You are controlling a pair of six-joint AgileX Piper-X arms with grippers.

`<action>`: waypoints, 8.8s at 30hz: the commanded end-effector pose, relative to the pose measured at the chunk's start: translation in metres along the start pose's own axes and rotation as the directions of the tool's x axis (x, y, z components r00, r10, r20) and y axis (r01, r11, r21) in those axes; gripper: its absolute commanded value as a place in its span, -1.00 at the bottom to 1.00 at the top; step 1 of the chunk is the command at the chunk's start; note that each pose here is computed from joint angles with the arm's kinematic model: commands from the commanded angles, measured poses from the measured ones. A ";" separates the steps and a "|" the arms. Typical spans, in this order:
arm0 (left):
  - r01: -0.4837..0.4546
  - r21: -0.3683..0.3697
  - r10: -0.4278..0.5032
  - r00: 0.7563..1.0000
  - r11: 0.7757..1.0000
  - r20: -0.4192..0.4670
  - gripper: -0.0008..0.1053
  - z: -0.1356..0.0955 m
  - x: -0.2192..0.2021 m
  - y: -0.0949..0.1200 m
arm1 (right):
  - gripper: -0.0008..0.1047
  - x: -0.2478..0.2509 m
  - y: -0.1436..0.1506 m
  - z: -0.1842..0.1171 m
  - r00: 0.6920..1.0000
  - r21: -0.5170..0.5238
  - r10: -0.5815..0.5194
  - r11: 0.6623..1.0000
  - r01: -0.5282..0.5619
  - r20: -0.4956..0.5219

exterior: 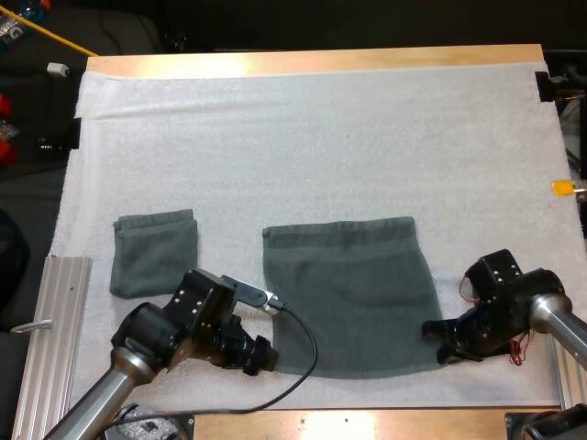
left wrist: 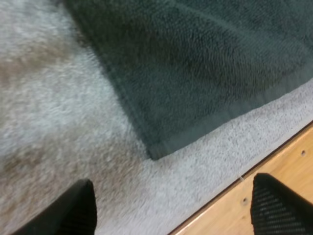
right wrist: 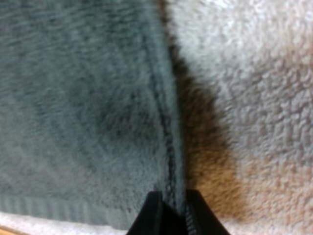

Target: Pick towel from pile, fold and stack

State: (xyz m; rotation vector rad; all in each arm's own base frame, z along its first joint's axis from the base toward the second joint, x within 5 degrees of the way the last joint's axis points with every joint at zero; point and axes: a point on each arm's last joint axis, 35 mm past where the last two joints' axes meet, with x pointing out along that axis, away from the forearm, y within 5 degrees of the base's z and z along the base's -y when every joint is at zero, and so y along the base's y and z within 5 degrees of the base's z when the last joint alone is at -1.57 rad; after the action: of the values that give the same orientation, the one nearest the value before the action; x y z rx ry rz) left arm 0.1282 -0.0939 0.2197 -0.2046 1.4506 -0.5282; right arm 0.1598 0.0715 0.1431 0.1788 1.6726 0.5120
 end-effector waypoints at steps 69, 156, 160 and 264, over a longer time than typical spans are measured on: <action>0.089 -0.099 -0.115 0.945 0.991 -0.307 -0.67 0.025 0.101 0.003 | -0.99 -0.015 0.008 -0.006 0.996 -0.054 0.036 0.998 -0.031 0.077; 0.360 -0.212 -0.321 0.927 0.909 0.197 0.13 0.155 0.035 0.043 | 0.31 -0.076 0.044 0.097 0.700 -0.017 0.161 0.978 -0.208 0.696; 0.314 -0.137 -0.286 0.939 0.939 0.193 0.18 0.152 0.012 0.033 | 0.31 -0.092 0.049 0.083 0.686 -0.065 0.111 0.994 -0.092 0.719; 0.193 0.042 -0.194 0.897 0.980 0.396 0.21 -0.008 -0.137 -0.022 | -0.99 -0.095 0.005 0.081 0.789 -0.160 -0.579 0.776 0.611 0.203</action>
State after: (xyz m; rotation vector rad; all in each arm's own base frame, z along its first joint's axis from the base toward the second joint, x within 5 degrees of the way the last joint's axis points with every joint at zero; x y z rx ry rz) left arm 0.1104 -0.0487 0.3493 -0.4306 1.0324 -0.6191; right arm 0.2549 0.0582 0.2175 -0.4251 1.4131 0.1995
